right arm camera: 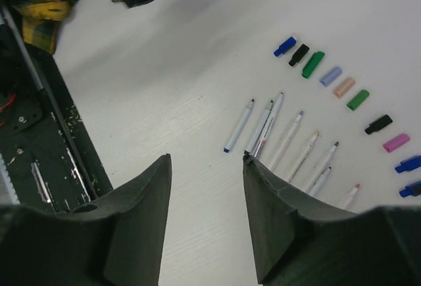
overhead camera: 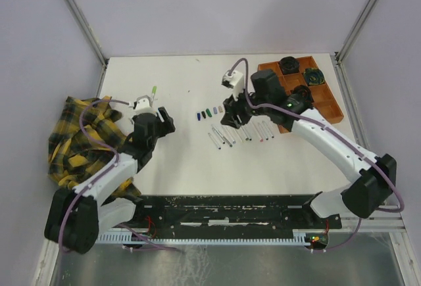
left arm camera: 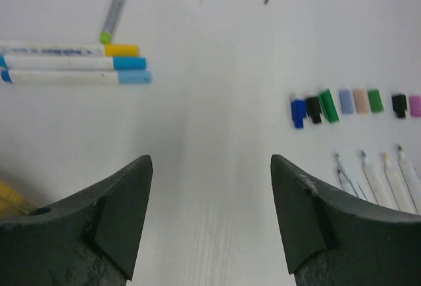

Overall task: Open the pen caps
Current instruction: Pick up the pen from the center of the board.

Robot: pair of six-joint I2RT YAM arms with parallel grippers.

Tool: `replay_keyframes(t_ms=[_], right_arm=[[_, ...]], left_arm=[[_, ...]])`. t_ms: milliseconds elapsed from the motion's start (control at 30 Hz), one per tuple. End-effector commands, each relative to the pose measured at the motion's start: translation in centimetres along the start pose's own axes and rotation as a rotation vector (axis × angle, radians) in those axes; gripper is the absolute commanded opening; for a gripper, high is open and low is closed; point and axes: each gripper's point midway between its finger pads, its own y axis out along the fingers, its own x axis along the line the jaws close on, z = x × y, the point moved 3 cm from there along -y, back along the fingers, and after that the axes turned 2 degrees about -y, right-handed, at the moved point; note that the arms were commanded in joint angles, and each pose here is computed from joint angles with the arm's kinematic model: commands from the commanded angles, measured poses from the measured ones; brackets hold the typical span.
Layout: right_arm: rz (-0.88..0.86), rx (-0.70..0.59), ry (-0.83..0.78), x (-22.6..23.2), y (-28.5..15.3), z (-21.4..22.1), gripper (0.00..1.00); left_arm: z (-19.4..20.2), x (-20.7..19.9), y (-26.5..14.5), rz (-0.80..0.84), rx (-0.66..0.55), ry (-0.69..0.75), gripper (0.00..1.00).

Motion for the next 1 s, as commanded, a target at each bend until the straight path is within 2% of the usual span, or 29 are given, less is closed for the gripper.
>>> replay_keyframes(t_ms=[0, 100, 267, 433, 500, 667, 967], right_arm=[[-0.376, -0.062, -0.124, 2.1, -3.2, 1.2, 0.59], [-0.453, -0.034, -0.072, 2.0, -3.6, 1.5, 0.65], [-0.464, -0.024, -0.069, 1.5, -3.7, 1.7, 0.65], [-0.435, -0.042, -0.078, 0.9, -4.2, 1.6, 0.64], [-0.431, -0.05, -0.08, 0.7, -4.5, 1.5, 0.64], [-0.422, -0.056, -0.067, 0.1, -4.6, 1.6, 0.64], [-0.427, -0.052, -0.049, -0.2, -4.6, 1.8, 0.63]], left_arm=[[-6.0, -0.3, 4.5, -0.037, -0.073, 0.022, 0.78], [-6.6, 0.6, 8.2, -0.084, 0.012, 0.014, 0.74], [-6.0, 3.2, 14.3, -0.211, 0.17, 0.084, 0.69], [-6.2, 5.9, 19.0, -0.269, 0.327, 0.194, 0.6], [-5.9, 6.7, 20.0, -0.279, 0.383, 0.23, 0.58], [-6.2, 8.6, 21.3, -0.3, 0.435, 0.271, 0.55], [-5.1, 8.4, 22.7, -0.233, 0.528, 0.276, 0.43]])
